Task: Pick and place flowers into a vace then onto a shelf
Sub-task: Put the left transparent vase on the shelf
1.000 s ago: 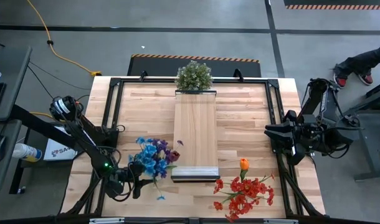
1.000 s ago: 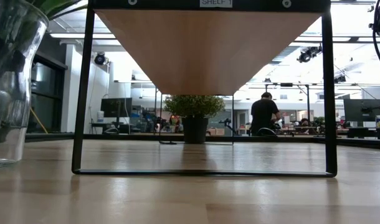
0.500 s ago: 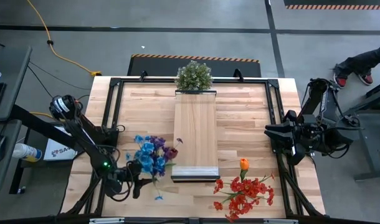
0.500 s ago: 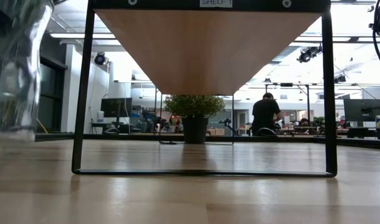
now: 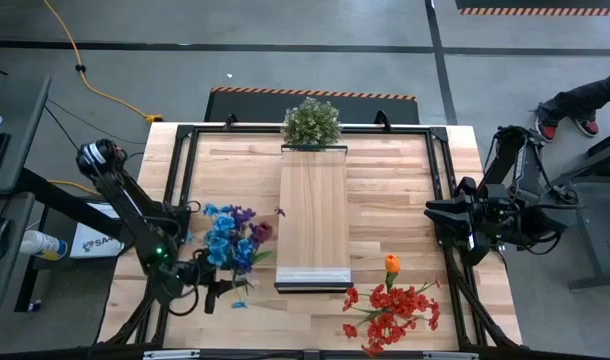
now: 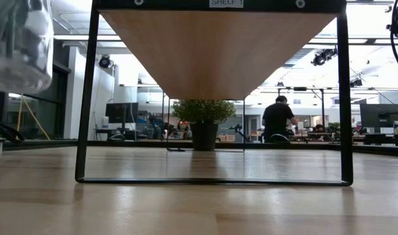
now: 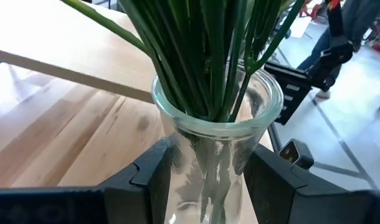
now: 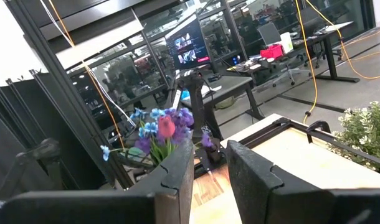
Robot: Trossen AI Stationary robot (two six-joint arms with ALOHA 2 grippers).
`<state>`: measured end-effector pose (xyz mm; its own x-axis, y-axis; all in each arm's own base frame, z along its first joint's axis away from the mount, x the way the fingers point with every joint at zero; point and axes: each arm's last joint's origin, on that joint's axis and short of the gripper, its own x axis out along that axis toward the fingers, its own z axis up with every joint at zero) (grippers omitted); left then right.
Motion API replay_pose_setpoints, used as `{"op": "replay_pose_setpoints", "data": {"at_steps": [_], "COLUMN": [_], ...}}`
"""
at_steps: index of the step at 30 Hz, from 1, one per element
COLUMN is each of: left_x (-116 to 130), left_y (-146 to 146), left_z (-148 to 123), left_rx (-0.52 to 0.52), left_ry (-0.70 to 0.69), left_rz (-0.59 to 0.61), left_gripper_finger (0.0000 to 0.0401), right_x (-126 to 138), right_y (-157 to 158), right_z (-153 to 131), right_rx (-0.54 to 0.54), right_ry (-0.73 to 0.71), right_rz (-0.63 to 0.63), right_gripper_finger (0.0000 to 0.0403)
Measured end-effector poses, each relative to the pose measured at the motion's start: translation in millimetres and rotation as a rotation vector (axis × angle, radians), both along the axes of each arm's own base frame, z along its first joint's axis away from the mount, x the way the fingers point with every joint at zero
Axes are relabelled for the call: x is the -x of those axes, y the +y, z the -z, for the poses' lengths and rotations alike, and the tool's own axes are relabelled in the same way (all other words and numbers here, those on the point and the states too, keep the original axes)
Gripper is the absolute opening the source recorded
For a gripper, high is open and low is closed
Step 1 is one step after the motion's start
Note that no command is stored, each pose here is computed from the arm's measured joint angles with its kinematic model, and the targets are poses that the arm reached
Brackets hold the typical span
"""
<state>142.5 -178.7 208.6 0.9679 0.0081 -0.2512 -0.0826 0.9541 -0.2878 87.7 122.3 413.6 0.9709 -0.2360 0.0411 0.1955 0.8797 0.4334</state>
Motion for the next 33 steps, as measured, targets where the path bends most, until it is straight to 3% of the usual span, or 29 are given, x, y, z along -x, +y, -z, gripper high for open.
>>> {"op": "replay_pose_setpoints", "data": {"at_steps": [5, 19, 24, 33], "left_x": [3, 5, -7, -37], "left_y": [5, 14, 30, 73], "left_z": [-17, -84, -100, -122], "left_rx": [0.0, -0.124, -0.141, -0.149], "left_ry": [-0.003, 0.017, 0.036, 0.028], "left_rz": [-0.001, -0.095, -0.168, -0.197], "left_gripper_finger": [0.0203, 0.0203, 0.0203, 0.0203], "right_x": [0, 1, 1, 2], "right_y": [0, -1, -2, -4], "right_z": [0, -1, -4, -11], "right_rx": [0.005, 0.021, 0.04, 0.084], "right_ry": [0.001, 0.005, 0.0, -0.007], "right_rz": [0.0, 0.006, 0.008, 0.016], "right_gripper_finger": [0.0087, 0.0087, 0.0087, 0.0087]}}
